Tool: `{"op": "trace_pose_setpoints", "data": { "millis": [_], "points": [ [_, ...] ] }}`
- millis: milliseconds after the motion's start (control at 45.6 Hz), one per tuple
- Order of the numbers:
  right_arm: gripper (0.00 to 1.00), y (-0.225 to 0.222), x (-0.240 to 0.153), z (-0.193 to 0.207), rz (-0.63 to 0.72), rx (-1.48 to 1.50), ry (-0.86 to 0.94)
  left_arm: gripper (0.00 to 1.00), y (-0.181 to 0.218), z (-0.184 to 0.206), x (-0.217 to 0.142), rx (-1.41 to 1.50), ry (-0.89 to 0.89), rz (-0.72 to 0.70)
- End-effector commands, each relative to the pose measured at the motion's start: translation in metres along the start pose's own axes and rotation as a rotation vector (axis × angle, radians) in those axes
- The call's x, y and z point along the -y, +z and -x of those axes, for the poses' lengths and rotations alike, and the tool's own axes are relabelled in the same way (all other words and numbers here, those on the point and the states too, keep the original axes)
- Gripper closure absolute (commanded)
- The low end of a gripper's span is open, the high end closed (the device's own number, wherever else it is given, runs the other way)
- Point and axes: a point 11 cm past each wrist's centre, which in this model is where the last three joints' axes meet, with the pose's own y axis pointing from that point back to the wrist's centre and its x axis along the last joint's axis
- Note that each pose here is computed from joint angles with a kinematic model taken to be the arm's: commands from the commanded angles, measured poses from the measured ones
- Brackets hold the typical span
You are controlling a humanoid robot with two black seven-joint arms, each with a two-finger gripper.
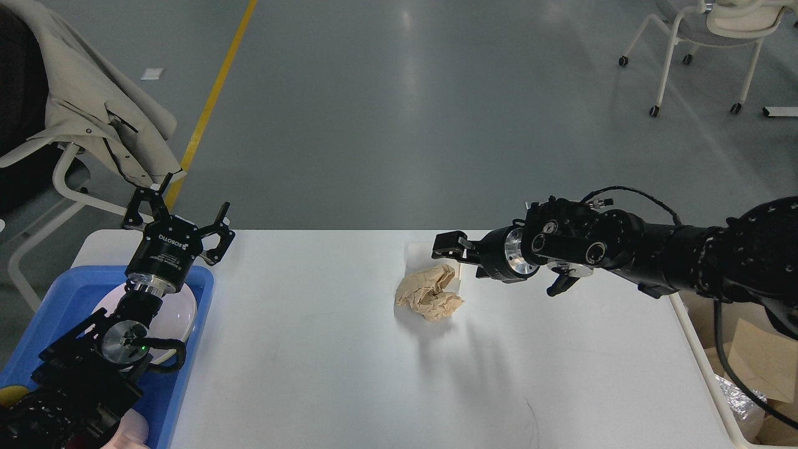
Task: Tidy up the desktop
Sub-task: 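Reach the right gripper to the other crumpled brown paper and grasp it, then drag the crumpled paper toward the bin and lift it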
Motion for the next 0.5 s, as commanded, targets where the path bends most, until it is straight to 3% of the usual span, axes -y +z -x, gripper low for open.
{"op": "trace_pose_setpoints", "data": {
  "millis": [0,482],
  "points": [
    [0.00,-0.006,0.020,0.015,0.008,0.008,0.008,0.00,0.000,0.000,0.000,0.000,0.001,0.000],
    [0.00,0.014,0.047,0.040,0.088,0.030,0.047,0.00,0.001,-0.001,0.000,0.001,0.001,0.000]
  ]
}}
